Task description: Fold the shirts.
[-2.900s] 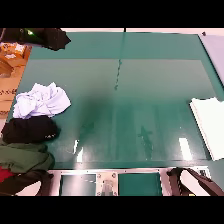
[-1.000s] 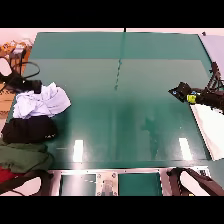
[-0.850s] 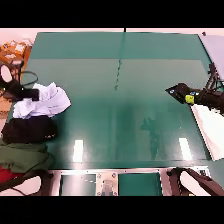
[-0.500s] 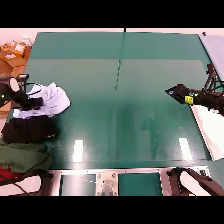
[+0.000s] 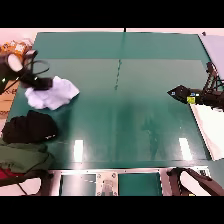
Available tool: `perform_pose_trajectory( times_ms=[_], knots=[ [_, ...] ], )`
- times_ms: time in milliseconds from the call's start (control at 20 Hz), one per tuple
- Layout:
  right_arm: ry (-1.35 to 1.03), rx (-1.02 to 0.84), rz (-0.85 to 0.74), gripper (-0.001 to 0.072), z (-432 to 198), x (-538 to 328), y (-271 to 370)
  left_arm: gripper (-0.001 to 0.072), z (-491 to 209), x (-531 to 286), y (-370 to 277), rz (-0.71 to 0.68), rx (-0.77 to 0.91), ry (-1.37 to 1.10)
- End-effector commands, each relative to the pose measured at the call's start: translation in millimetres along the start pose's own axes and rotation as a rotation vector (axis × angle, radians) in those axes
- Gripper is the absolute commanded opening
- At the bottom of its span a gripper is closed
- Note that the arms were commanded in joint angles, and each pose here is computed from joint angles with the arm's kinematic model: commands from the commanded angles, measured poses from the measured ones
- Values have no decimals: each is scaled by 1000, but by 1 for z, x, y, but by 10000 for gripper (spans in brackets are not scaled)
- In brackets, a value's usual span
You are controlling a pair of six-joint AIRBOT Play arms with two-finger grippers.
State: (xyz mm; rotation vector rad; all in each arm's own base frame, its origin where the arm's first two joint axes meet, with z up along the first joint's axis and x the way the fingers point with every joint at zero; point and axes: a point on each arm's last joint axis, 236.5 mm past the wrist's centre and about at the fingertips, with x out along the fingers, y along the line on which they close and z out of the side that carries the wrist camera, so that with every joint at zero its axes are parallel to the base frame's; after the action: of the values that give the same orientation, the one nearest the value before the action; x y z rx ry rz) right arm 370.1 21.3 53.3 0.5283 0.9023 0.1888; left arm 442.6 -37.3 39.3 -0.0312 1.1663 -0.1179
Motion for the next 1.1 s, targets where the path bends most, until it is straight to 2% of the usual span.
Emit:
perform_pose_trajectory(
  times_ms=[0,200,350,400,450,500,850,1050],
  knots=[
    [-1,-43,-8,282,9,-9,5,21,28,-48,-134,-190,211,-104],
    [-4,-53,0,288,14,-13,10,21,6,-75,-276,-417,389,-183],
    [15,-53,6,290,9,-13,11,24,-32,-51,-327,-495,442,-90],
    [22,-52,7,302,7,-13,11,261,-42,-43,-338,-522,437,-52],
    [28,-50,9,378,6,-13,12,657,-49,-34,-343,-538,425,-18],
    [33,-50,10,409,5,-13,12,720,-50,-29,-338,-526,415,4],
    [143,64,-46,407,-12,13,-29,720,-86,-8,-215,-385,288,368],
    [266,141,-56,406,-38,48,-55,720,-116,38,-242,-477,197,355]
  ],
)
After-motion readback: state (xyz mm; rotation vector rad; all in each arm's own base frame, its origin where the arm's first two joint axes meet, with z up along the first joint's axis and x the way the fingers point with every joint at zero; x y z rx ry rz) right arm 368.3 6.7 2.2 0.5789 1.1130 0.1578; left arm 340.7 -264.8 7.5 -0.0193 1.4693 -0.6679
